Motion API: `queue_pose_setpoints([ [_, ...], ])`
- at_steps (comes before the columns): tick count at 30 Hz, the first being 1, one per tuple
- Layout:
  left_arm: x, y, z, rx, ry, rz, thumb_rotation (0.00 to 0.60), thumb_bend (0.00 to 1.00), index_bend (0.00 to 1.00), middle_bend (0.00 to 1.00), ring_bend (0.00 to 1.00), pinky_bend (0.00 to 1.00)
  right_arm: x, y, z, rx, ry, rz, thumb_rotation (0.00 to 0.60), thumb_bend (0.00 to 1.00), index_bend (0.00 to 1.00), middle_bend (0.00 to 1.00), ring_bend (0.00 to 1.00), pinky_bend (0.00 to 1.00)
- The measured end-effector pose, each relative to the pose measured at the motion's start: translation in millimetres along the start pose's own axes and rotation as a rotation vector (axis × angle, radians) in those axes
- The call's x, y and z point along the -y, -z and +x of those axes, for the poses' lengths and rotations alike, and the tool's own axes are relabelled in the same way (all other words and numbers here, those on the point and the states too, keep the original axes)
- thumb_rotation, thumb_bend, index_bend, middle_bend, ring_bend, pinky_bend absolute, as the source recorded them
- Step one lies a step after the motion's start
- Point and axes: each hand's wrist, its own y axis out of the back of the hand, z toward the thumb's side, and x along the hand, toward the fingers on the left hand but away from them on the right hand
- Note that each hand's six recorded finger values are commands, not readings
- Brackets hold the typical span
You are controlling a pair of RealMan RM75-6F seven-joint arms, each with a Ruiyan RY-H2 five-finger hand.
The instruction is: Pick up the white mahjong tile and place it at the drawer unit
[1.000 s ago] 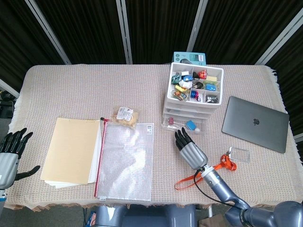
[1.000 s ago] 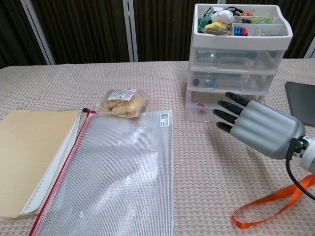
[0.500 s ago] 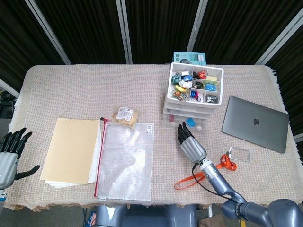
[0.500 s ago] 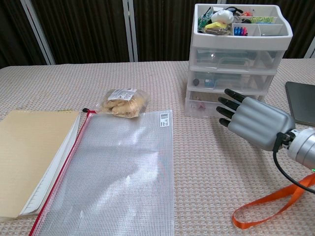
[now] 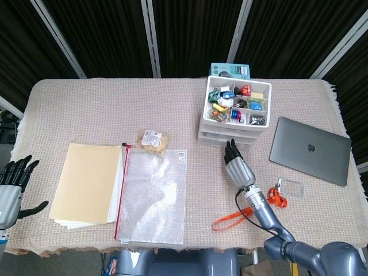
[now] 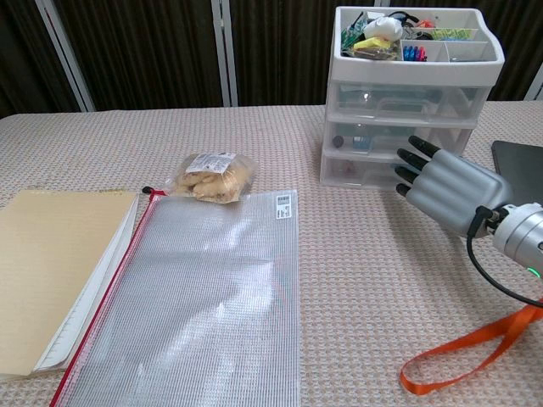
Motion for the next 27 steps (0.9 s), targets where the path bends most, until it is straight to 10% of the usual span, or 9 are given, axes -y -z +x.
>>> queue_pose_setpoints([
  [17, -1, 0, -3, 0.006, -0.012, 0.012, 0.6, 0.16, 0.08, 0.0, 0.0, 0.0, -23, 16, 41, 0.008, 0.087, -0.179, 0.6, 0.27, 0.24, 0.13, 0.0, 0.0],
  [27, 0, 5, -3, -0.021, -0.012, 0.059, 0.6, 0.16, 0.08, 0.0, 0.0, 0.0, -32, 88, 88, 0.158, 0.097, -0.591, 0.6, 0.14, 0.18, 0.07, 0.0, 0.0],
])
